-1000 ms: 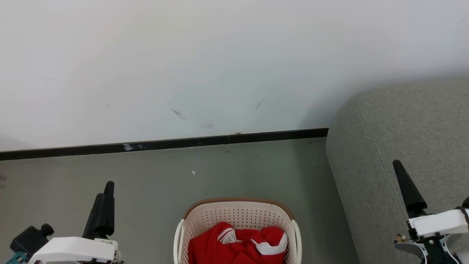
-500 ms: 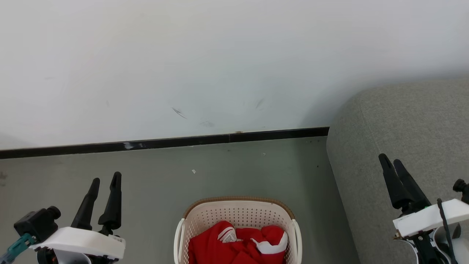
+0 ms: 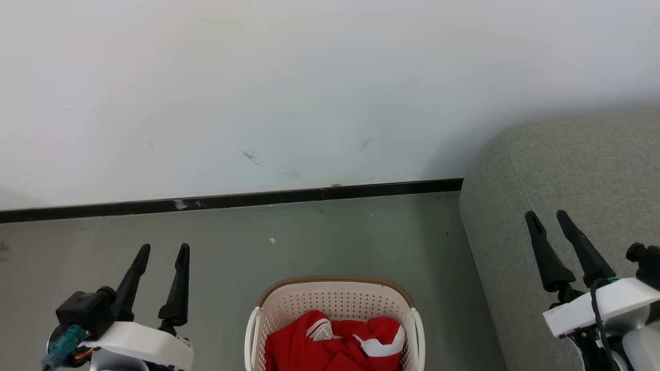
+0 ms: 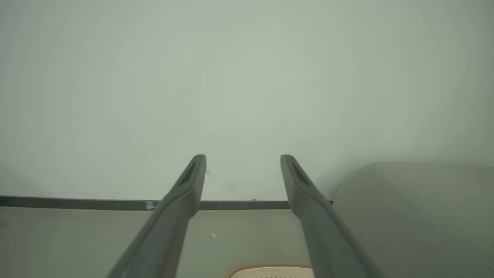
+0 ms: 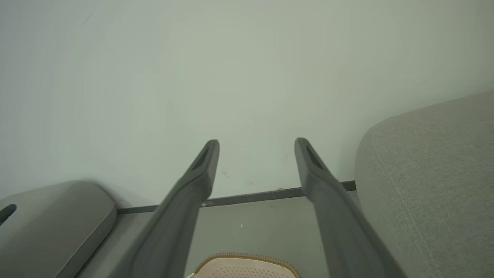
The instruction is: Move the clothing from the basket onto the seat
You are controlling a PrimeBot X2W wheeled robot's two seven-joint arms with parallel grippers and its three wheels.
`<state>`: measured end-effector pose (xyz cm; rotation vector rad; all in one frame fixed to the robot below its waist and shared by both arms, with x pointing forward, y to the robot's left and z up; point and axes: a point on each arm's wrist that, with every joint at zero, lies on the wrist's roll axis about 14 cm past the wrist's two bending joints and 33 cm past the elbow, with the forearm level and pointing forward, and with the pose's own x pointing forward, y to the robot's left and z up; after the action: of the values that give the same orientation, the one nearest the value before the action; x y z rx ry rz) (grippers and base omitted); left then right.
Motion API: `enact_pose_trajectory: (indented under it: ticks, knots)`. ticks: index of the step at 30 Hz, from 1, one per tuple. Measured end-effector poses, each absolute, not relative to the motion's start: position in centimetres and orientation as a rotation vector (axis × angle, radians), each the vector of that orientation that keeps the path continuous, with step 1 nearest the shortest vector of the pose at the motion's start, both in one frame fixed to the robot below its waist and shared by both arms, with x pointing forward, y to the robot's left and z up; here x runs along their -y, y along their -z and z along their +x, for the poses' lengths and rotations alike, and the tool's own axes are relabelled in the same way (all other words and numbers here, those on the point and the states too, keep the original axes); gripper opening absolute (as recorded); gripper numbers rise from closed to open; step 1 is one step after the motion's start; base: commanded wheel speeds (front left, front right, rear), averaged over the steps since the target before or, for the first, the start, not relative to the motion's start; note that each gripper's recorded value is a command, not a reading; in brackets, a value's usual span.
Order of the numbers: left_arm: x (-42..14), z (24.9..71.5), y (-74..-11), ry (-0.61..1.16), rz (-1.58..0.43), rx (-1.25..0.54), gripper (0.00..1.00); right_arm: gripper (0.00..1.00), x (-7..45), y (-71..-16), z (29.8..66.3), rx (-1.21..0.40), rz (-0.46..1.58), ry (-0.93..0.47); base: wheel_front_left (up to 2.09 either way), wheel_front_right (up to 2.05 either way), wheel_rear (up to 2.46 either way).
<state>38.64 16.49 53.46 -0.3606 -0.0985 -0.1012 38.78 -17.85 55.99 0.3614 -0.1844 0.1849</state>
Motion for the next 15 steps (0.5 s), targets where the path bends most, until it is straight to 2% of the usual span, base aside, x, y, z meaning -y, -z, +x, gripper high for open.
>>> enact_pose_trajectory:
  ticks: [15]
  knots:
    - [-15.2,38.5,-53.6,0.115,-0.230,0.135,1.00,1.00,17.3,-56.3,38.8,0.229,0.193,-0.173,0.00,0.00,0.00]
